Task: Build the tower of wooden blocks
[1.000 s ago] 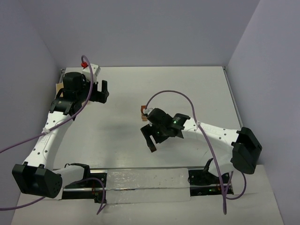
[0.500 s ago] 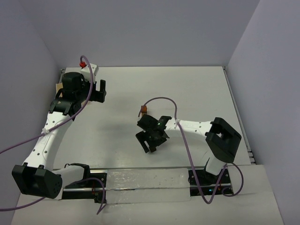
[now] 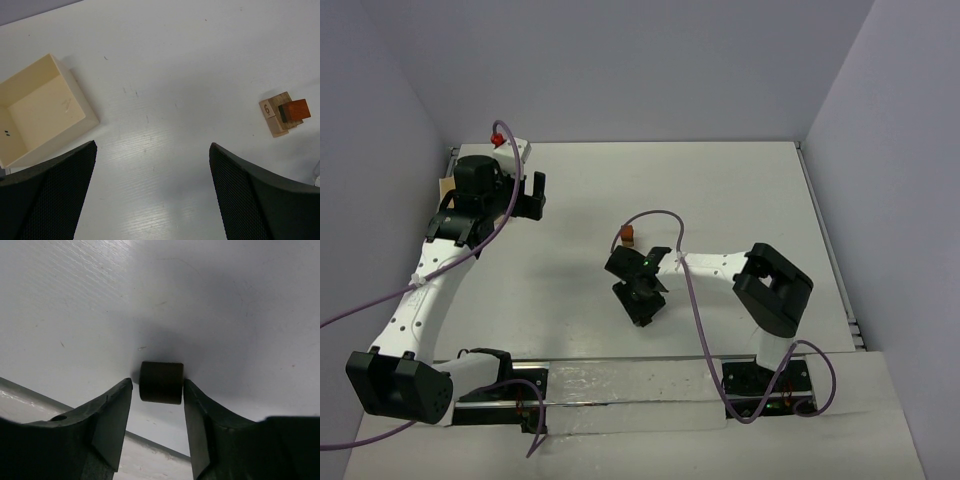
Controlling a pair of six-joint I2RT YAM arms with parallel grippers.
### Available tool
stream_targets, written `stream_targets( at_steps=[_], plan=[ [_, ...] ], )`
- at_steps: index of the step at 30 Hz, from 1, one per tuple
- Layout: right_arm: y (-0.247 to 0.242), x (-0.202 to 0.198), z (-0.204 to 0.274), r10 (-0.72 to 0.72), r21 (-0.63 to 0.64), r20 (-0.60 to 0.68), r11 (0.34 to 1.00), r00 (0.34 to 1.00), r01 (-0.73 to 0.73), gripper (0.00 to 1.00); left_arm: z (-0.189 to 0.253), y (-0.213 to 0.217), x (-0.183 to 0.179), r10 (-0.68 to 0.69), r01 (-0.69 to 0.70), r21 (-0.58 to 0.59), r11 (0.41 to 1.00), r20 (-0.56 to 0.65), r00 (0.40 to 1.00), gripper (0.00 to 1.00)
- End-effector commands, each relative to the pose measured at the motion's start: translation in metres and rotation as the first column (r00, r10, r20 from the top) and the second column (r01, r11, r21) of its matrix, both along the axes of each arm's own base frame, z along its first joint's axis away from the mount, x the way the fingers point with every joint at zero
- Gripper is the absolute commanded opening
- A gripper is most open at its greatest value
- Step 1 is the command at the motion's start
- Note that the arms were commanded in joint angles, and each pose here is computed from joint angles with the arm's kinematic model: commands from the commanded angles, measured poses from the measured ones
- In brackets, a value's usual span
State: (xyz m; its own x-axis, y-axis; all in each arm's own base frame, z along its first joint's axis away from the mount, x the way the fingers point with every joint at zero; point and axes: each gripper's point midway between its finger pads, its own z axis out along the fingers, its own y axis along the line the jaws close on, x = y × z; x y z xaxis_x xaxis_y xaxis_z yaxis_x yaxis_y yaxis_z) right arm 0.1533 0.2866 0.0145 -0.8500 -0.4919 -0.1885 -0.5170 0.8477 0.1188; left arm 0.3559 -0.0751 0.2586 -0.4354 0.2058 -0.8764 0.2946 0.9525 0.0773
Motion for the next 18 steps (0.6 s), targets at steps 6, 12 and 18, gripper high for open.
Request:
stream_targets(
  at_steps=[6,12,18],
  plan=[
    [0.003,0.036,0.029,-0.072,0.027,0.051,0.997,0.996,0.070,0.05,0.014,0.004,0.008,0.013,-0.013,0.004,1.000,0.065,0.998,0.99],
    [0.020,0.095,0.140,-0.180,0.271,0.123,0.952,0.976,0.142,0.00,0.015,-0.002,0.007,-0.006,0.007,-0.019,1.000,0.056,0.998,0.99],
    [0.014,0.158,0.224,-0.309,0.398,0.249,0.897,0.918,0.194,0.00,0.018,-0.004,0.012,0.009,-0.006,-0.046,0.999,0.051,0.999,0.99]
  ],
)
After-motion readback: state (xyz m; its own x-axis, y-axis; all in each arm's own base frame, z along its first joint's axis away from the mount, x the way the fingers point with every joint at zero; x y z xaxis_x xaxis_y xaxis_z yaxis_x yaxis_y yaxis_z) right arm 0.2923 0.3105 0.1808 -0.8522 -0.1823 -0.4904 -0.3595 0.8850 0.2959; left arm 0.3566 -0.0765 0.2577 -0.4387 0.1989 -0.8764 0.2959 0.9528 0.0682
